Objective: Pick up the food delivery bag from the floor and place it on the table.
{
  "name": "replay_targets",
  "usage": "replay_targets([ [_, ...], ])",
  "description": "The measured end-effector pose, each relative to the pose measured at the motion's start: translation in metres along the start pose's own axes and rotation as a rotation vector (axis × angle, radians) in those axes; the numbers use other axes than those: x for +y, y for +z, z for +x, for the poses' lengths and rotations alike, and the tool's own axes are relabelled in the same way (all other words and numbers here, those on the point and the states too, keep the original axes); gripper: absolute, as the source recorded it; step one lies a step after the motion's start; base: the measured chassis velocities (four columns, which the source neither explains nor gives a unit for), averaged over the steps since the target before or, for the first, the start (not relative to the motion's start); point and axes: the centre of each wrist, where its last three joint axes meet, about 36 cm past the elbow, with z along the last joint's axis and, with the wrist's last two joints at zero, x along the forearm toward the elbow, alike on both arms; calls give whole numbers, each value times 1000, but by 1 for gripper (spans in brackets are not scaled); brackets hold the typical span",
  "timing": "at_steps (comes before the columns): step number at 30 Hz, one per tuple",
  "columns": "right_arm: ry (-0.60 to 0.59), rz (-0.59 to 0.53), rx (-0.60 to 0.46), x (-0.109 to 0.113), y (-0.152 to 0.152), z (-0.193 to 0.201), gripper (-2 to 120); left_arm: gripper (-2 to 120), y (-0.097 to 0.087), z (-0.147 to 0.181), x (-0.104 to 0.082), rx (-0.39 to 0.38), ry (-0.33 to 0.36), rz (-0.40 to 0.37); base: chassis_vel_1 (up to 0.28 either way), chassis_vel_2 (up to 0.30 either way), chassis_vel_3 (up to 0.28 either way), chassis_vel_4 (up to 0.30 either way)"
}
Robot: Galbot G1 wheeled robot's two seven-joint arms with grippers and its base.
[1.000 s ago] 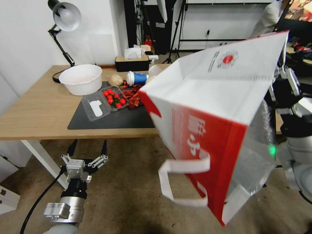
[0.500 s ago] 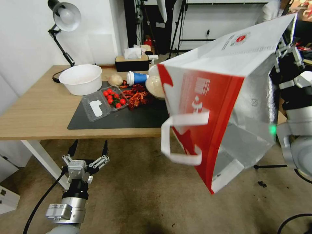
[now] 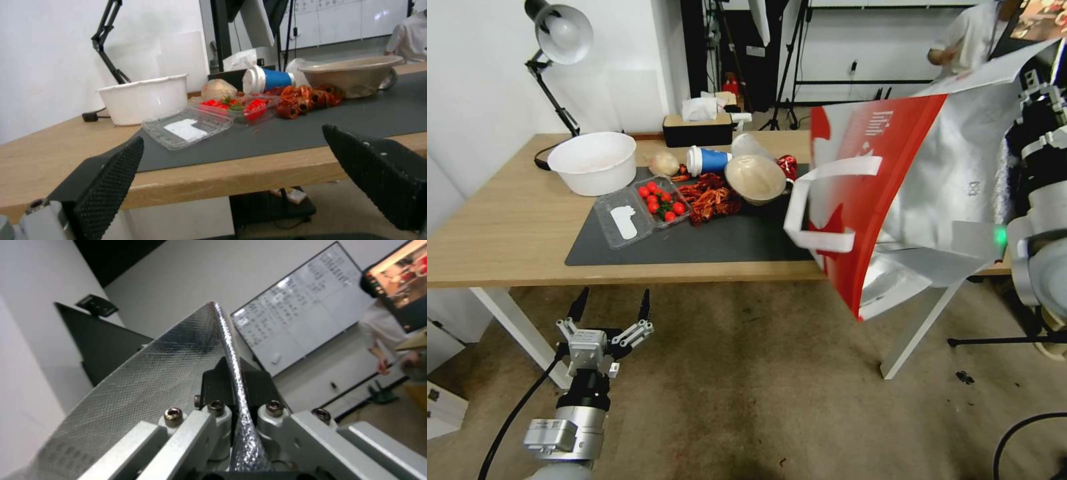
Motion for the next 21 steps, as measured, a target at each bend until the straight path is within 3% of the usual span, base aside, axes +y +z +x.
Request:
replay_targets([
  [3,31,32,6,-14,-2,-12,0,100,1,0,0,0,2,-1,0,0,0,0],
  [16,10,77,51,-31,-4,-23,0,100,0,0,-1,-2,10,-4,0,0,0,0],
  [21,-27,96,57,-33,-4,-24,16,100,-1,1,-1,-5,12,-6,0,0,0,0],
])
